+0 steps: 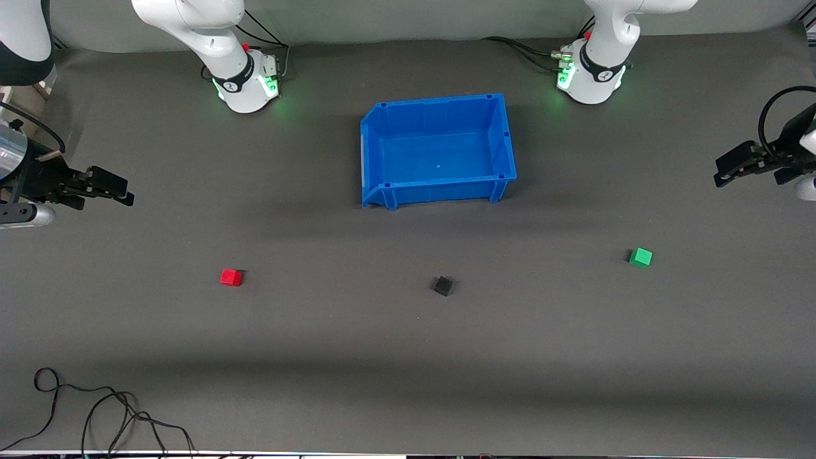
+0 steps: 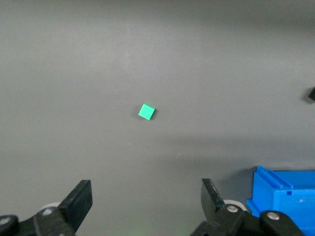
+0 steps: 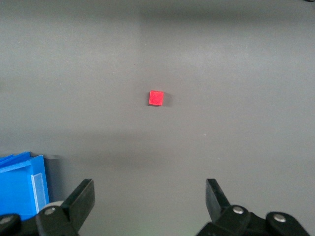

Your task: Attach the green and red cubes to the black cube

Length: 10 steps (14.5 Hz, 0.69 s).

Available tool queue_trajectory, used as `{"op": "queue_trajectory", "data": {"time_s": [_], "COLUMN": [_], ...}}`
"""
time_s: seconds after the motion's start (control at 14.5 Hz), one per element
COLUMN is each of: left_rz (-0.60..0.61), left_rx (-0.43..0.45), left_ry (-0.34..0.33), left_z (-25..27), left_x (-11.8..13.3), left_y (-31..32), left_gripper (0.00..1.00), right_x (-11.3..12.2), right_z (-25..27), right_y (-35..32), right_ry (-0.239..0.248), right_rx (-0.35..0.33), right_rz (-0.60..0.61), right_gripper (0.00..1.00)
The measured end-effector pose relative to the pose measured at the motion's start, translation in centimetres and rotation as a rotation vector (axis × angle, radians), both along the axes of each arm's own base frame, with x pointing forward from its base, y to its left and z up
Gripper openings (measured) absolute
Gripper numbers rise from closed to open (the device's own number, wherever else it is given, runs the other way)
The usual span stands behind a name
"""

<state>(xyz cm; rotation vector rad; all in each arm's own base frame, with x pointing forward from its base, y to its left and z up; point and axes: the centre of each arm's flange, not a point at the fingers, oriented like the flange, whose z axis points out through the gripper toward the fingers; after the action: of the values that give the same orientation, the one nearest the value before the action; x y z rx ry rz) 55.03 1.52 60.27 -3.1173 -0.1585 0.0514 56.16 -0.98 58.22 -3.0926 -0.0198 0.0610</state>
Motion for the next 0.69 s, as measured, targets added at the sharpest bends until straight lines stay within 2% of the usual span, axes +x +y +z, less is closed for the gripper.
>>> {"op": "queue_trajectory", "data": {"time_s": [0.41, 0.69], "left_rz": [0.191, 0.315], "left_rx": [0.014, 0.03], "left_ry": [0.091, 0.115], "left_z": [-7.0, -13.2], "left_x": [1.6, 3.4], "left_y": [5.4, 8.9], "left_gripper": [0.97, 1.0], "right_x": [0.9, 3.0], "right_z": [-0.5, -4.1], "right_y": [-0.1, -0.2], "right_ry": [0.003, 0.043], "right_rx": [0.001, 0.004], "right_rz": [-0.002, -0.002], "right_gripper": [1.0, 1.0]}}
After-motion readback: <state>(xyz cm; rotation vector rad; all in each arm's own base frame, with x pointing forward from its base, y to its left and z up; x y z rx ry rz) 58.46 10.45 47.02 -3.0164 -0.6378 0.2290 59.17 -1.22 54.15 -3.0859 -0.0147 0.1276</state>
